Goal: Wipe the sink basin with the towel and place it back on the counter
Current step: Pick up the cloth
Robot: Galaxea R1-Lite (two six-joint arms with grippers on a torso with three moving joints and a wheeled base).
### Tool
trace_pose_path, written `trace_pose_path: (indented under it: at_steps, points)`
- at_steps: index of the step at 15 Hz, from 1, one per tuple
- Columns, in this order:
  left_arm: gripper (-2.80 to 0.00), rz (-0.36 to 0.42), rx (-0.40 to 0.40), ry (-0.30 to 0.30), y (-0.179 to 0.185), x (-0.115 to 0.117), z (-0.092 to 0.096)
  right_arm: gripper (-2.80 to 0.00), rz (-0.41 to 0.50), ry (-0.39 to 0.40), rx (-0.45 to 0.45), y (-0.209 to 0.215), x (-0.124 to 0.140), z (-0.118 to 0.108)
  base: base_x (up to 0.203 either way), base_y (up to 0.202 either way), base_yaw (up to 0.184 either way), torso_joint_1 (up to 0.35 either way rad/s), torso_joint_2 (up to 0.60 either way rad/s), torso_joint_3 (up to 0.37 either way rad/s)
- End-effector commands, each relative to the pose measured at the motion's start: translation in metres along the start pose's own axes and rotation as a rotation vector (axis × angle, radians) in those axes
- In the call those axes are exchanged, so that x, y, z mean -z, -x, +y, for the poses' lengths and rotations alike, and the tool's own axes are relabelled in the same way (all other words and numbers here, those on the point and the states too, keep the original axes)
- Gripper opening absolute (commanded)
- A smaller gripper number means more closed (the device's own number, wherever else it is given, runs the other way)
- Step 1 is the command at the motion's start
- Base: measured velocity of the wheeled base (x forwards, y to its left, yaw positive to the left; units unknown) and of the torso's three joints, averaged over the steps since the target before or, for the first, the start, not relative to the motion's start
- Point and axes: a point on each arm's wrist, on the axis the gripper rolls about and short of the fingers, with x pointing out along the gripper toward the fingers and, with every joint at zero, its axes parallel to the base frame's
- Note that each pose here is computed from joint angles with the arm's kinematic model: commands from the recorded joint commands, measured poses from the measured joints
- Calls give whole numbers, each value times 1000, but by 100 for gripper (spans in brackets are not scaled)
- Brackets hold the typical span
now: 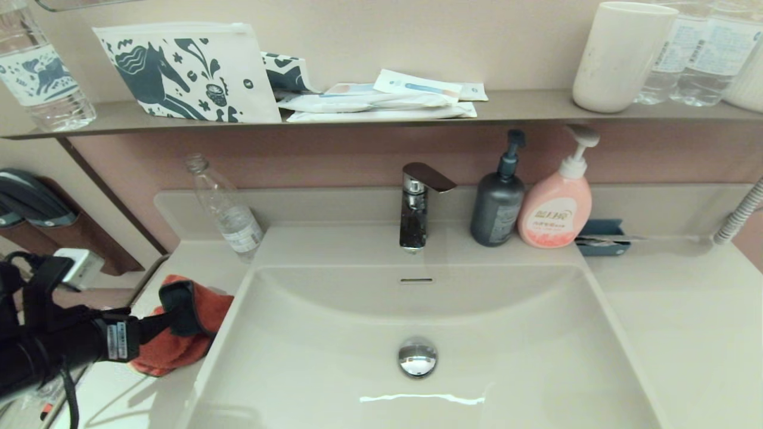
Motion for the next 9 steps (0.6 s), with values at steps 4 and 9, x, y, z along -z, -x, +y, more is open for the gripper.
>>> trace_pose_path:
  at_steps: [4, 9]
  points:
    - [0, 34, 53, -18, -5, 18, 24, -280, 1, 0, 0, 0, 0, 0, 0, 0, 0, 0, 0, 0]
    - [0, 90, 111, 16, -21, 29, 26, -280, 1, 0, 0, 0, 0, 0, 0, 0, 0, 0, 0, 0]
